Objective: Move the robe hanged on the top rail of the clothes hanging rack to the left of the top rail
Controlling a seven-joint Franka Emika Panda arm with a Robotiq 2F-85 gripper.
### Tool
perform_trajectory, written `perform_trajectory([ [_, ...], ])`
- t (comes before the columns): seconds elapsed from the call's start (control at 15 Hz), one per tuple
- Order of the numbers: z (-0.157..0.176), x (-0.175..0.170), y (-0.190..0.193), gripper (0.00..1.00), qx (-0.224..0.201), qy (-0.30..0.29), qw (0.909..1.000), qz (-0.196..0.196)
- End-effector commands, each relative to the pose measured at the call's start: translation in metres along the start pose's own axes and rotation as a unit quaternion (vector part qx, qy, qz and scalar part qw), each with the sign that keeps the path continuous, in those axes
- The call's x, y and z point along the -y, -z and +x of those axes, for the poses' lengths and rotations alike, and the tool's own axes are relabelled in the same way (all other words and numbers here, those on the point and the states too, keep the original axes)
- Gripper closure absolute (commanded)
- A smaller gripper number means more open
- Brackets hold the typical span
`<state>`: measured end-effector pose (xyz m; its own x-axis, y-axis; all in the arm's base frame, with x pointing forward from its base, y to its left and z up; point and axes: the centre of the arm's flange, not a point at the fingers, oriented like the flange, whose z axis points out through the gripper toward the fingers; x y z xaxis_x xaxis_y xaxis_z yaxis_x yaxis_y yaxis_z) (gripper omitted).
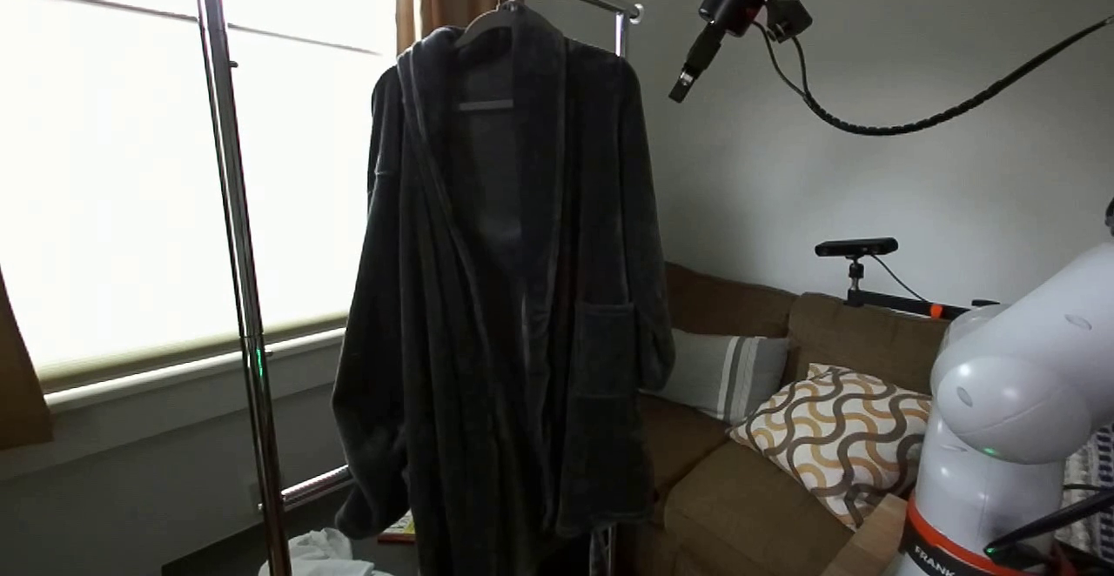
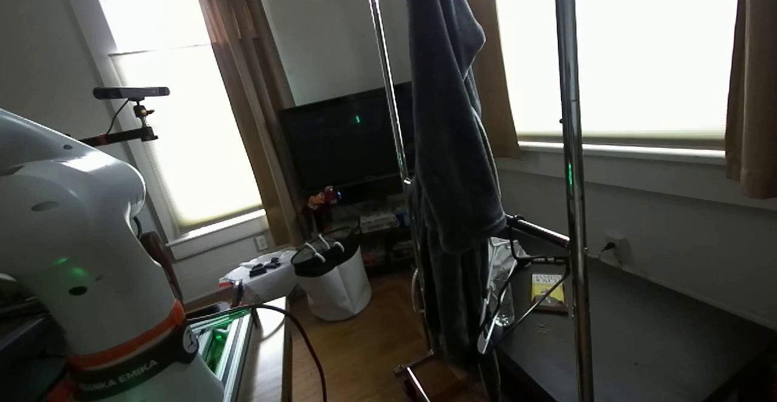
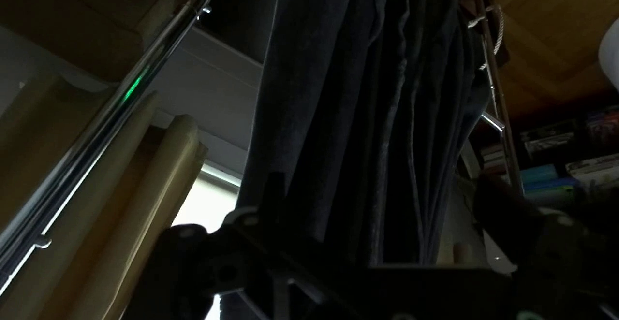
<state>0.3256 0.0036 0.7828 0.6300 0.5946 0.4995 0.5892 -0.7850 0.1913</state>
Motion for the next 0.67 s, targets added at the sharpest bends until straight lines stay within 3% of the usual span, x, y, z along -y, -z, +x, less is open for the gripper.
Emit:
perform_trajectory([
  [0.0, 0.012, -0.009, 0.011, 0.0, -0.057, -0.061, 0.9965, 0.006],
  [0.2, 0.047, -0.02, 0.043, 0.0, -0.128, -0.077, 0.9887, -0.013],
  [0.33, 0.073, -0.028, 0.058, 0.0, -0.145, -0.072, 0.9864, -0.031],
  [0.6, 0.129, -0.054, 0.054, 0.0, -0.103, -0.047, 0.9929, -0.036],
])
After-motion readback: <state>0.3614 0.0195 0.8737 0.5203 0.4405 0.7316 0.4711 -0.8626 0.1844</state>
